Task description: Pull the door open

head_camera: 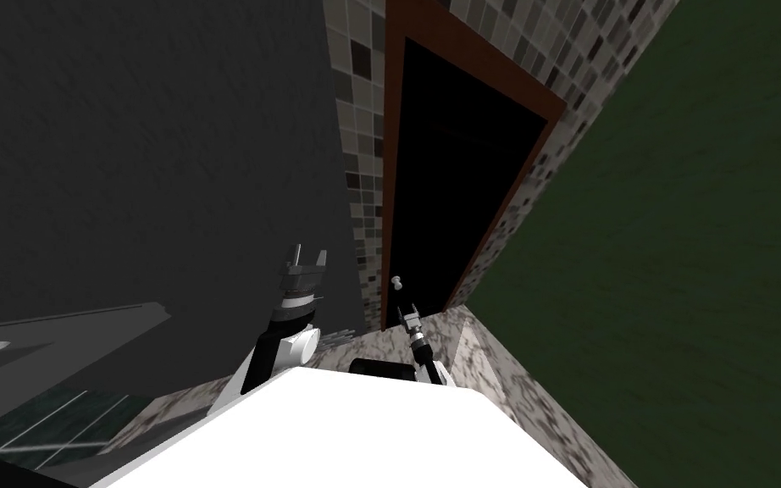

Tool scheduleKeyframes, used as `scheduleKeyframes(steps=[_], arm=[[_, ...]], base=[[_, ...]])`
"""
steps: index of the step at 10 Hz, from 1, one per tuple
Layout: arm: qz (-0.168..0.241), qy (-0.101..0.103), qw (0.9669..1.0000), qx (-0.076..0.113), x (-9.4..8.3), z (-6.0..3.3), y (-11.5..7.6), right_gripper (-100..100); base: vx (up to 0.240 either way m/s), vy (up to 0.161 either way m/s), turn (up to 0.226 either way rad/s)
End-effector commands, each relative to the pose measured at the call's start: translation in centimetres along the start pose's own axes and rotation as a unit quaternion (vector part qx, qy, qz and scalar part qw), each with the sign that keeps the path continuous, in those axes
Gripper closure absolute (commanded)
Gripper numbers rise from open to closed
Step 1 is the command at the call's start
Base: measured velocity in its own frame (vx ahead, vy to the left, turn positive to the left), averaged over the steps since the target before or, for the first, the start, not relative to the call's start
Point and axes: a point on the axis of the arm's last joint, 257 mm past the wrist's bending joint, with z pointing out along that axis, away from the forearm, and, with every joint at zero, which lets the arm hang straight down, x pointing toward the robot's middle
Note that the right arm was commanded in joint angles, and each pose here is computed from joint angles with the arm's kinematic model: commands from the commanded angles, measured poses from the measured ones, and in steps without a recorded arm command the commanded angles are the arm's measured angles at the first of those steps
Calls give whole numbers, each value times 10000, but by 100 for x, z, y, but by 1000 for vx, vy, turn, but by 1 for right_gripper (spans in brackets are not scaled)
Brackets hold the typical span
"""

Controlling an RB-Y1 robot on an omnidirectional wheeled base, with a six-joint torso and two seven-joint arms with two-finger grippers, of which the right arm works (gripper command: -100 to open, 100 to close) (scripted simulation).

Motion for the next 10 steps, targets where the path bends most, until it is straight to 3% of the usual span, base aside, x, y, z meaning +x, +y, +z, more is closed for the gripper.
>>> scheduleKeyframes(steps=[1, 3, 5, 6, 10], arm=[[-25, 28, 9999, 142, 28, -24, -183, -100], [-57, 65, 9992, 395, 65, -70, -497, -100], [-71, 82, 9984, 559, 81, -103, -691, -100], [-83, 95, 9972, 741, 93, -143, -902, -100], [-95, 105, 9934, 1142, 100, -245, -1348, -100]], base=[[-76, 36, 258], [-197, 75, 295], [-122, 88, 178], [-63, 67, 258], [-7, 41, 234]])
